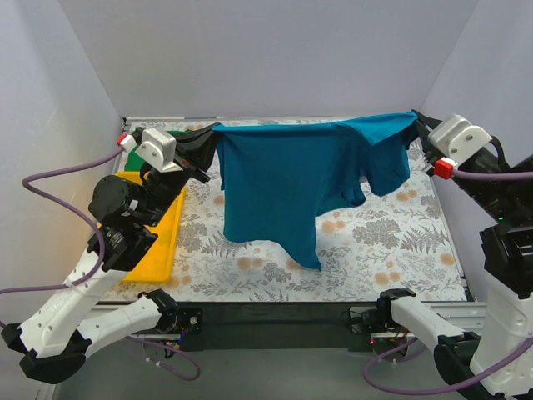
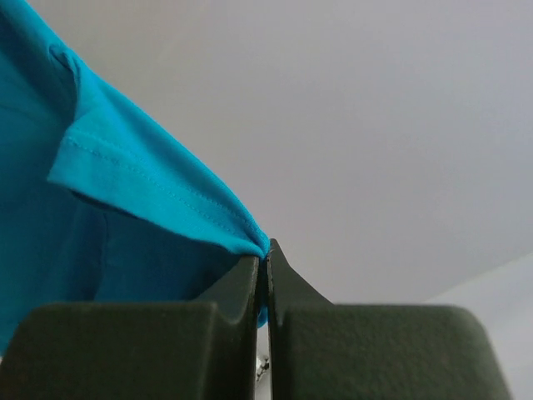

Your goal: Fold and stack the t-shirts

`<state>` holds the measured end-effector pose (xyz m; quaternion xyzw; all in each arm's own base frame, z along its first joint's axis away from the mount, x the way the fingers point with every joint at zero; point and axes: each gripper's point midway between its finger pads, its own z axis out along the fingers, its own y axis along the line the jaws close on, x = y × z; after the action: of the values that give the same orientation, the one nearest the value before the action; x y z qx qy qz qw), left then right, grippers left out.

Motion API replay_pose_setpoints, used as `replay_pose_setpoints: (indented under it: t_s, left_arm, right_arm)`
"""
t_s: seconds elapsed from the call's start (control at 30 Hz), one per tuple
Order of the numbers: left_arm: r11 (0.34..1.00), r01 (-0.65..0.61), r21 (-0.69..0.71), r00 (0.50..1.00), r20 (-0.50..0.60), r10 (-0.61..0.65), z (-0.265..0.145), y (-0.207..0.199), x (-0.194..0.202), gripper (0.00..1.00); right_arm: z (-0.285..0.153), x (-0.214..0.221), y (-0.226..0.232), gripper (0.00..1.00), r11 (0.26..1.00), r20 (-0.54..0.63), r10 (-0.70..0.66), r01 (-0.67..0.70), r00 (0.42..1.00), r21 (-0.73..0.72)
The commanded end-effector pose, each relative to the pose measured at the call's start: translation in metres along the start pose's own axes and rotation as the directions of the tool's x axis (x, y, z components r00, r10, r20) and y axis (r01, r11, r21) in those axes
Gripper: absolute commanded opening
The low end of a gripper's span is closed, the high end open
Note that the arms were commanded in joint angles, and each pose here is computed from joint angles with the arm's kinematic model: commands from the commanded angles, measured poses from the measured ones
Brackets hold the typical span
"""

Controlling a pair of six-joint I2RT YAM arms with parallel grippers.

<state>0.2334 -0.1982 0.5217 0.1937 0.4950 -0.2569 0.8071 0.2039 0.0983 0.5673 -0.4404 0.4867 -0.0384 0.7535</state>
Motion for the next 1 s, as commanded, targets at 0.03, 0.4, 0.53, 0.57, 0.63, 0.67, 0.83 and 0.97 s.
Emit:
replay_pose_setpoints:
  t_s: [0.03, 0.4, 0.53, 0.57, 0.63, 0.67, 0.83, 0.97]
  left_arm:
    - [1.000, 0.011, 0.021, 0.998, 0.054, -0.012, -0.010, -0.001, -0.034, 0.00]
    - [0.947, 0.110, 0.300, 0.959, 0.217, -0.180, -0.043, -0.043, -0.134, 0.00]
    - [0.922, 0.123, 0.368, 0.948, 0.232, -0.219, -0.054, -0.053, -0.151, 0.00]
    - [0.922, 0.124, 0.366, 0.947, 0.234, -0.221, -0.054, -0.052, -0.152, 0.00]
    - [0.933, 0.116, 0.342, 0.947, 0.244, -0.207, -0.055, -0.048, -0.153, 0.00]
    - [0.943, 0.119, 0.310, 0.950, 0.242, -0.199, -0.052, -0.042, -0.150, 0.00]
    - [0.979, 0.142, 0.147, 0.987, 0.047, -0.150, -0.025, -0.023, -0.071, 0.00]
    - [0.994, 0.101, -0.039, 0.967, -0.231, -0.108, -0.002, -0.005, 0.065, 0.00]
  right_arm:
    - [-0.012, -0.018, -0.017, 0.01, 0.996, 0.026, -0.056, 0.054, 0.998, 0.068]
    - [-0.082, -0.113, -0.040, 0.01, 0.957, 0.180, -0.217, 0.172, 0.959, 0.236]
    - [-0.102, -0.143, -0.039, 0.01, 0.942, 0.234, -0.254, 0.186, 0.938, 0.280]
    - [-0.105, -0.147, -0.039, 0.01, 0.939, 0.239, -0.263, 0.191, 0.935, 0.286]
    - [-0.108, -0.152, -0.040, 0.01, 0.934, 0.240, -0.275, 0.199, 0.931, 0.298]
    - [-0.106, -0.149, -0.040, 0.01, 0.934, 0.233, -0.272, 0.198, 0.934, 0.297]
    - [-0.058, -0.071, -0.037, 0.01, 0.962, 0.090, -0.189, 0.166, 0.978, 0.214]
    - [-0.011, 0.034, -0.007, 0.01, 0.992, -0.075, -0.071, 0.078, 0.995, 0.095]
